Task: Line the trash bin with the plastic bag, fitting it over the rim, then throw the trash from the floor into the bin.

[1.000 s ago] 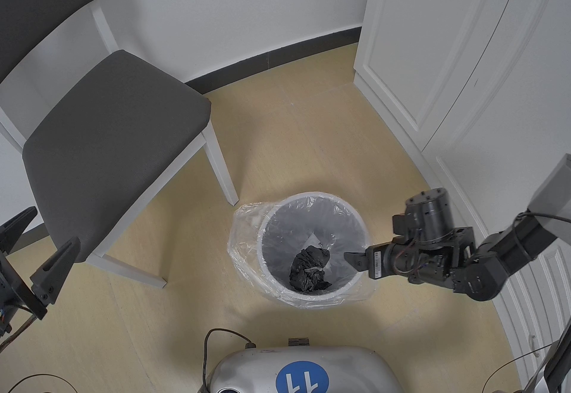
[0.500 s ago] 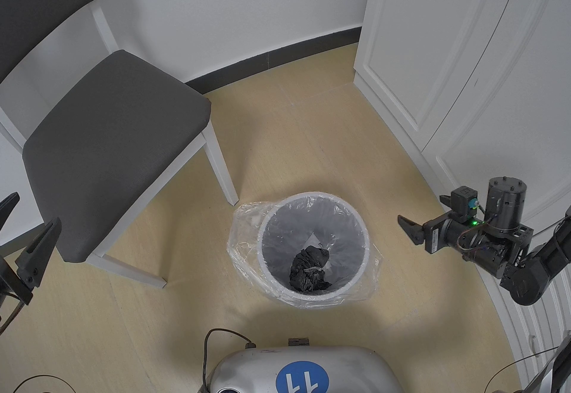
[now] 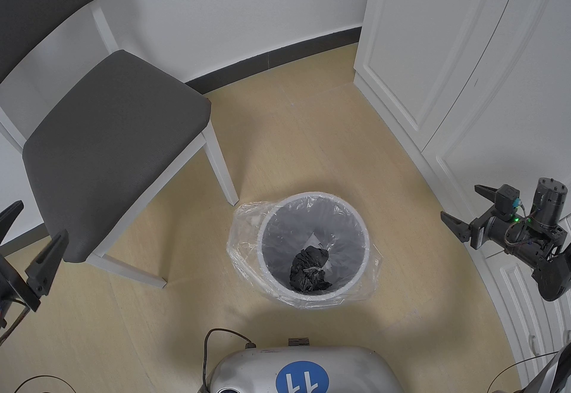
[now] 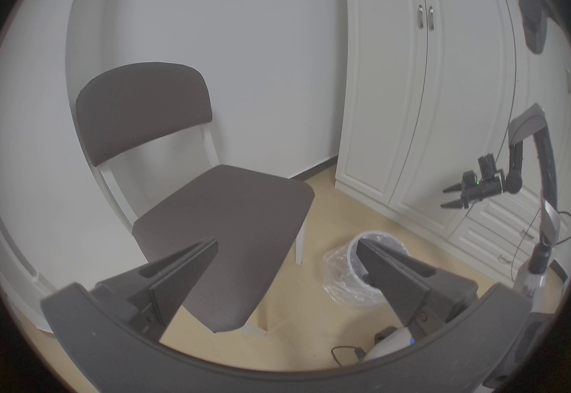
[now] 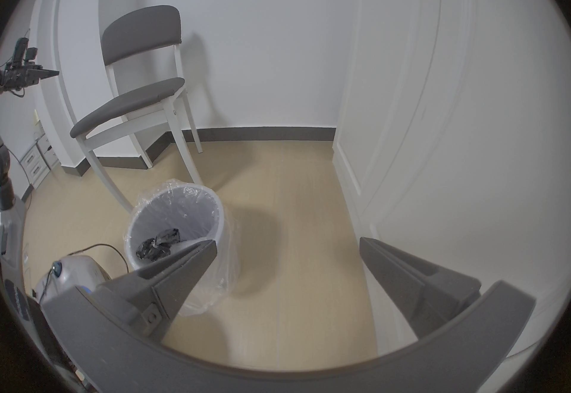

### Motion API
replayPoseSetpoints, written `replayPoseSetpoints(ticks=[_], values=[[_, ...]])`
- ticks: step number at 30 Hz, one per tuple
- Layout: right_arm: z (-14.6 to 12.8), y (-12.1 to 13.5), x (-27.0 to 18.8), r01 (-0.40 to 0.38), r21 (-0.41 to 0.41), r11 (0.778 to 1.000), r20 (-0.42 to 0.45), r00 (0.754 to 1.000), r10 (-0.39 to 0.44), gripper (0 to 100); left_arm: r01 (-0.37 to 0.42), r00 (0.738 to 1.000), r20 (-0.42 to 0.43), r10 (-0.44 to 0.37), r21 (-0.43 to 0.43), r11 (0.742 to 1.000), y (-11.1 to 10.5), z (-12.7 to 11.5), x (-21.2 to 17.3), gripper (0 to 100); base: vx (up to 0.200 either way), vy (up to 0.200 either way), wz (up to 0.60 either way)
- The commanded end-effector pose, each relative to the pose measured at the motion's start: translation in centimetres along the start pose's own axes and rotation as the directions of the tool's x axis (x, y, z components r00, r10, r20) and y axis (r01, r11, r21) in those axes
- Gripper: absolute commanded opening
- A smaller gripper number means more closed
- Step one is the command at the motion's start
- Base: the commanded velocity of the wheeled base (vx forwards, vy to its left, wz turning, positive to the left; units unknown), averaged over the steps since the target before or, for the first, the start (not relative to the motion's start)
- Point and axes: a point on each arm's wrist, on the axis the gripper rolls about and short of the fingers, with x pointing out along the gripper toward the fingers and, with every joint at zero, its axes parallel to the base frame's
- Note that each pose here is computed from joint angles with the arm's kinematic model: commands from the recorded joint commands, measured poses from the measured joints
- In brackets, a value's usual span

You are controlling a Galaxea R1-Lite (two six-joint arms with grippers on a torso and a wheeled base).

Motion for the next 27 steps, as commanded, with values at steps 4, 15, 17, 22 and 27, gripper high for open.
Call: replayPoseSetpoints(ticks=[4, 15, 17, 22, 27], values=[[0.2, -0.5, -2.5, 0.045, 0.039, 0.998, 0.004, 0.999, -0.045, 100, 0.011, 0.996, -0.084, -0.008, 0.031, 0.999, -0.1, -1.1, 1.1, 100, 0.000, 0.000, 0.00], [3.3, 0.5, -2.3, 0.195, 0.437, 0.878, 0.065, 0.967, -0.247, 100, -0.131, 0.991, -0.030, 0.132, 0.039, 0.991, 0.5, 0.6, 1.5, 100, 0.000, 0.000, 0.00], [3.8, 0.6, -2.8, 0.218, 0.439, 0.872, 0.080, 0.957, -0.279, 100, -0.161, 0.987, -0.006, 0.161, 0.035, 0.986, 0.6, 1.1, 1.3, 100, 0.000, 0.000, 0.00], [6.4, 0.7, -5.8, 0.206, 0.442, 0.873, 0.202, 0.925, -0.321, 100, -0.258, 0.962, 0.089, 0.256, 0.009, 0.966, 0.9, 2.6, 0.1, 100, 0.000, 0.000, 0.00], [8.3, 0.9, -10.2, 0.221, 0.461, 0.859, 0.313, 0.866, -0.391, 100, -0.274, 0.948, 0.167, 0.272, -0.014, 0.962, 0.9, 3.2, -1.8, 100, 0.000, 0.000, 0.00]])
